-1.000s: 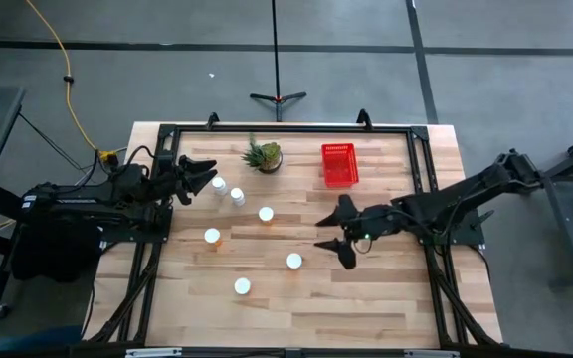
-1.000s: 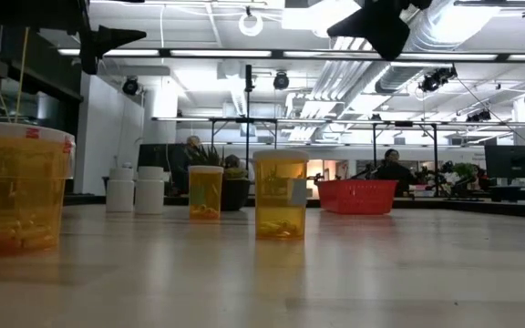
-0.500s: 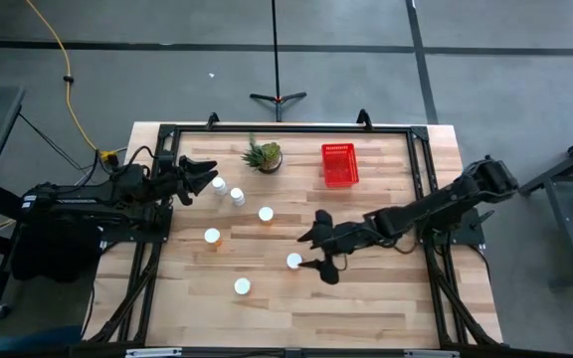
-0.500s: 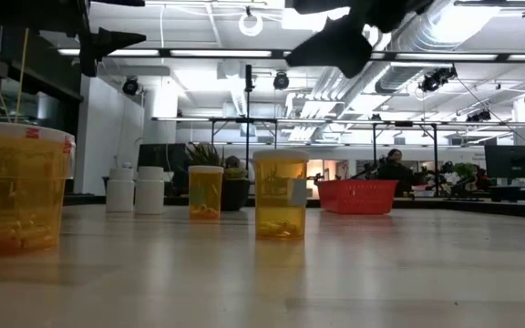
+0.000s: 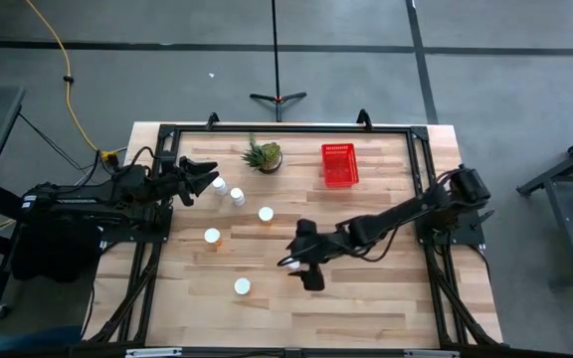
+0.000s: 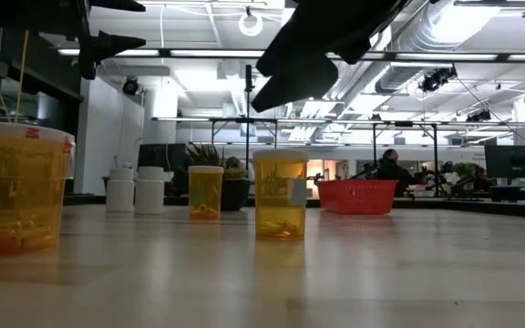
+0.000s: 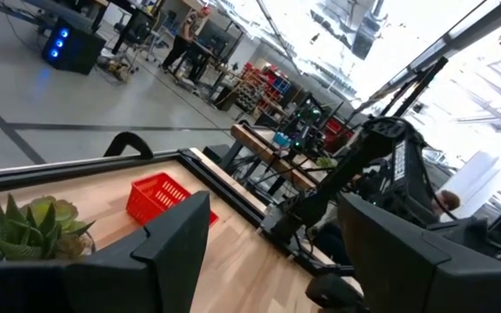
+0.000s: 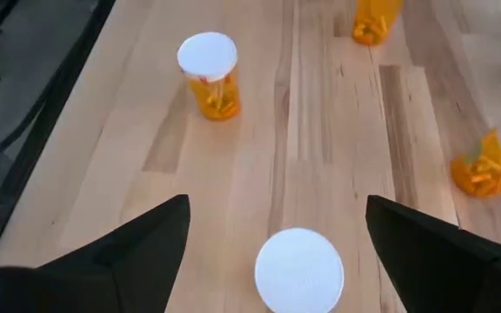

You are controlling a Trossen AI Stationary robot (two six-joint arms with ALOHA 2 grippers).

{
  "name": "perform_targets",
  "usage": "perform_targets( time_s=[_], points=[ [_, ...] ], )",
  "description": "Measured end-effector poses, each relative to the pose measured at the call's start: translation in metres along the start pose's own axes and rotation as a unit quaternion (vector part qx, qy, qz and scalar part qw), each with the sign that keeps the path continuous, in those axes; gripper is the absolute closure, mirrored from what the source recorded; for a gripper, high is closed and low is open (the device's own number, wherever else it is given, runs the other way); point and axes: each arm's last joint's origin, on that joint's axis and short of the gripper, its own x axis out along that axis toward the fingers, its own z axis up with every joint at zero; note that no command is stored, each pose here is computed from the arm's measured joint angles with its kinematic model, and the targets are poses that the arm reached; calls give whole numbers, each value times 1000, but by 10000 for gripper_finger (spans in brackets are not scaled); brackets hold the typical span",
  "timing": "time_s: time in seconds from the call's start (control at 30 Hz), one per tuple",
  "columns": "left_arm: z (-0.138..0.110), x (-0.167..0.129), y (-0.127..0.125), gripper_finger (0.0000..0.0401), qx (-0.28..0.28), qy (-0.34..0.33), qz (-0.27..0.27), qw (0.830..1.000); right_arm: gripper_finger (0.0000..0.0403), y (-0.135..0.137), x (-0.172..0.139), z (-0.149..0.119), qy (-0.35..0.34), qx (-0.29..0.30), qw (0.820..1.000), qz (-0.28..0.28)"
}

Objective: Pick and place pill bottles into a basket
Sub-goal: Put the orange pill bottle into the bin

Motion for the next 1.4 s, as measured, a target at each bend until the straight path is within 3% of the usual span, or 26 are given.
perform_targets(
  time_s=[0.57, 1.4],
  points=[
    [-2, 0, 1, 112, 2, 8, 5, 1000, 68, -4, 13, -15, 45, -35, 998, -32],
    [-1, 0, 1, 112, 1, 8, 4, 1000, 71, -14, 43, -33, 82, -24, 996, -4]
  ],
)
